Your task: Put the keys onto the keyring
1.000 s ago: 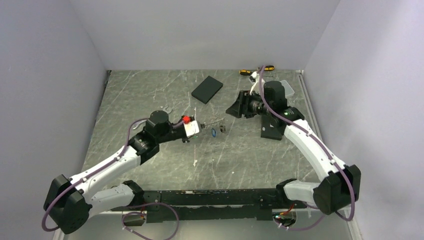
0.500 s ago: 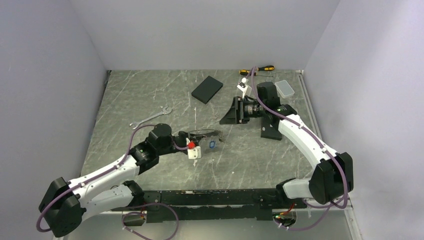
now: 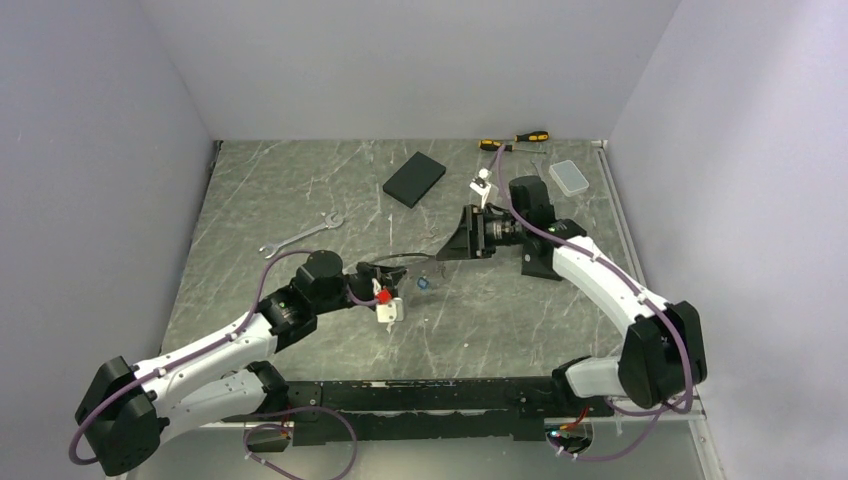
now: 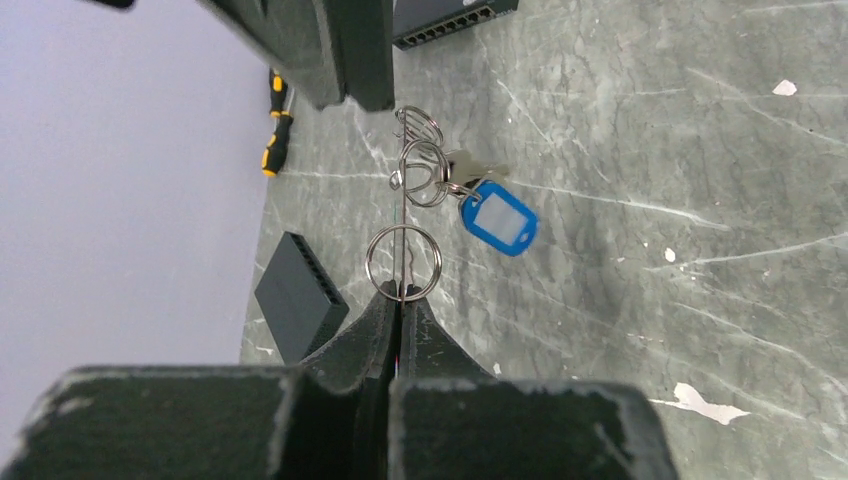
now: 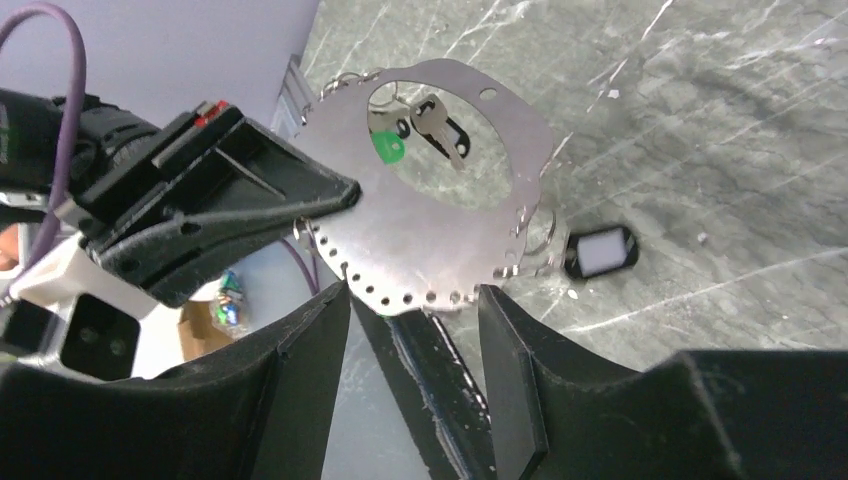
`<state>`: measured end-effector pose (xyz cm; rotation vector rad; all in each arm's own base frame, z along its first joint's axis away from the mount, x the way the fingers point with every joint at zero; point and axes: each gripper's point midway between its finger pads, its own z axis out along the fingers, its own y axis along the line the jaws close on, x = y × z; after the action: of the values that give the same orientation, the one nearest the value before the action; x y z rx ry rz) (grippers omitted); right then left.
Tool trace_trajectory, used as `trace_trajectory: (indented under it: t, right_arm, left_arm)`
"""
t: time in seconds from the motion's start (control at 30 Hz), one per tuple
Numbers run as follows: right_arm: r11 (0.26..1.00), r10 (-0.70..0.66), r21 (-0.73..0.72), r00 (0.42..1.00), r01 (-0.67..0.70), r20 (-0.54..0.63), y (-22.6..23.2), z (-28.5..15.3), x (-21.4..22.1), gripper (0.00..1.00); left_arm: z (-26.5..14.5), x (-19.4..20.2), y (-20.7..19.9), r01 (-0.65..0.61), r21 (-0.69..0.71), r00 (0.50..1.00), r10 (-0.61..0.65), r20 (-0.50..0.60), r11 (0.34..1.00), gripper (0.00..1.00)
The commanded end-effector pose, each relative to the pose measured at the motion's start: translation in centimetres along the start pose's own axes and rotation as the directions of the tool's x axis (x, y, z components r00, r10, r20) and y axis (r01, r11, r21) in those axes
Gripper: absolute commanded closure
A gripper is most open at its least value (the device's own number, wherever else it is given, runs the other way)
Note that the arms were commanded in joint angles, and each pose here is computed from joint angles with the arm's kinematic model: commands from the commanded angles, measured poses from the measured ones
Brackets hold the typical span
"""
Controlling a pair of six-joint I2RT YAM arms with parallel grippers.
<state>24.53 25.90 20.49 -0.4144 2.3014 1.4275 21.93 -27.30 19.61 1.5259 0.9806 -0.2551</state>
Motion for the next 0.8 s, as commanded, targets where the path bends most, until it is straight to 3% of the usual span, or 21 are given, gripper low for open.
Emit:
trace_trajectory:
  t: [0.0, 0.13, 0.33, 0.77]
  right_arm:
    - [0.981, -0.19, -0.012, 0.969, 0.194, 0.157, 2.0, -1.6, -1.4, 0.43]
    - [0.959, -0.271, -0.015, 0.927, 0.284, 0.261, 2.5, -2.3, -1.3, 0.4]
    - [0.953, -0.242, -0.093, 0.909, 0.288, 0.339, 2.5, -2.0, 0.0, 0.43]
    - [0.92, -0.238, -0.187, 0.871, 0.344, 0.429, 4.7, -2.7, -0.7, 0.46]
  left_arm:
    - [-0.3, -2.2, 3.4, 0.004, -0.093, 0.999, -0.001, 0.034, 0.996, 1.0]
    - [-0.3, -2.9, 4.0, 0.063, -0.121, 0.996, -0.055, 0.066, 0.991, 1.0]
    - [0.2, -3.9, 4.6, 0.167, -0.102, 0.984, -0.158, 0.086, 0.981, 1.0]
    - [0.3, -5.5, 5.4, 0.263, -0.104, 0.958, -0.246, 0.15, 0.959, 1.0]
